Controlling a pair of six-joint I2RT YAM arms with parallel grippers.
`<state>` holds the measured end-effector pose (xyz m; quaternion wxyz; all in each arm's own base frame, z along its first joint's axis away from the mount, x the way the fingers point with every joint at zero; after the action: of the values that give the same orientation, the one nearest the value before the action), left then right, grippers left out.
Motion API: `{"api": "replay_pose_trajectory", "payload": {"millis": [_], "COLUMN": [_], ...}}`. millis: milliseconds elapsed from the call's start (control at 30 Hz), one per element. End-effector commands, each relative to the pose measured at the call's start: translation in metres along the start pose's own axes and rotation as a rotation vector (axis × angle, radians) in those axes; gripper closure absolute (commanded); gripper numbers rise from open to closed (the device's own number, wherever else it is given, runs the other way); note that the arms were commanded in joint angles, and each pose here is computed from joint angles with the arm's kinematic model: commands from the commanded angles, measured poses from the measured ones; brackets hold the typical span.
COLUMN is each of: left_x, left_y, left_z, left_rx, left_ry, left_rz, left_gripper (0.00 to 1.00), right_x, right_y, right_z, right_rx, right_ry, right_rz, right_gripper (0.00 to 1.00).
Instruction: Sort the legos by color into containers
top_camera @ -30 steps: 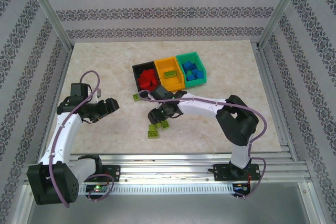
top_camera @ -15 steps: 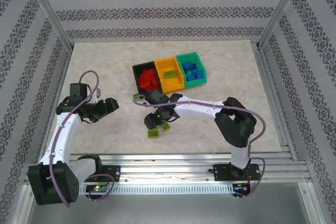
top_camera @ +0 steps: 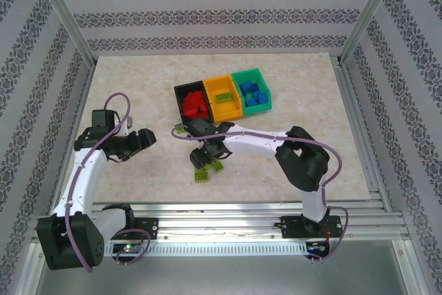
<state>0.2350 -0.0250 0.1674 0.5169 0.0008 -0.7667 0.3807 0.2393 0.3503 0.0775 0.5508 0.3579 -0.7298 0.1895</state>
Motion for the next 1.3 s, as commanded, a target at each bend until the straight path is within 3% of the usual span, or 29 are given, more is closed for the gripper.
{"api": "replay_pose_trajectory", "payload": {"millis": [0, 300, 700, 1000, 1267], "left_x": [-0.002, -0.002, -0.003, -0.005, -0.005], "left_y": [0.002, 0.002, 0.002, 0.003, 0.003], "left_z": [-0.003, -0.003, -0.003, -0.002, -0.003], "left_rx": [-0.011, -0.010, -0.009, -0.002, -0.003], "left_ry": [-0.010, -0.006, -0.003, 0.003, 0.004], "left_rz": [0.010, 0.014, 0.015, 0.015, 0.016], "left_gripper": [0.21, 0.21, 0.21, 0.20, 0.20], "right_x": [-0.012, 0.001, 0.050, 0.096, 0.113], "right_y": [-0.003, -0.003, -0.021, -0.105, -0.200], "right_z": [0.010, -0.004, -0.039, -0.077, -0.118], "right_rx": [0.005, 0.009, -0.045, -0.232, -0.316], "right_ry": [0.064, 0.008, -0.179, -0.353, -0.430], "right_rz": [0.027, 0.039, 0.007, -0.044, 0.048], "right_gripper": [0.50, 0.65, 0.69, 0.69, 0.67]}}
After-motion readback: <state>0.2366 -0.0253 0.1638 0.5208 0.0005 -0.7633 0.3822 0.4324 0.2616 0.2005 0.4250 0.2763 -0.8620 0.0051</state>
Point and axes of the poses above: each hand's point on the last joint's axis, 136 mm out from that joint toward the fingers, its own x axis back along the fingers, its own y axis along the line the jaws close on, z = x × y, the point moved 4 cm from there along x, back along the fingers, and after that the axes turned 10 degrees about x, right-handed, at the moved point
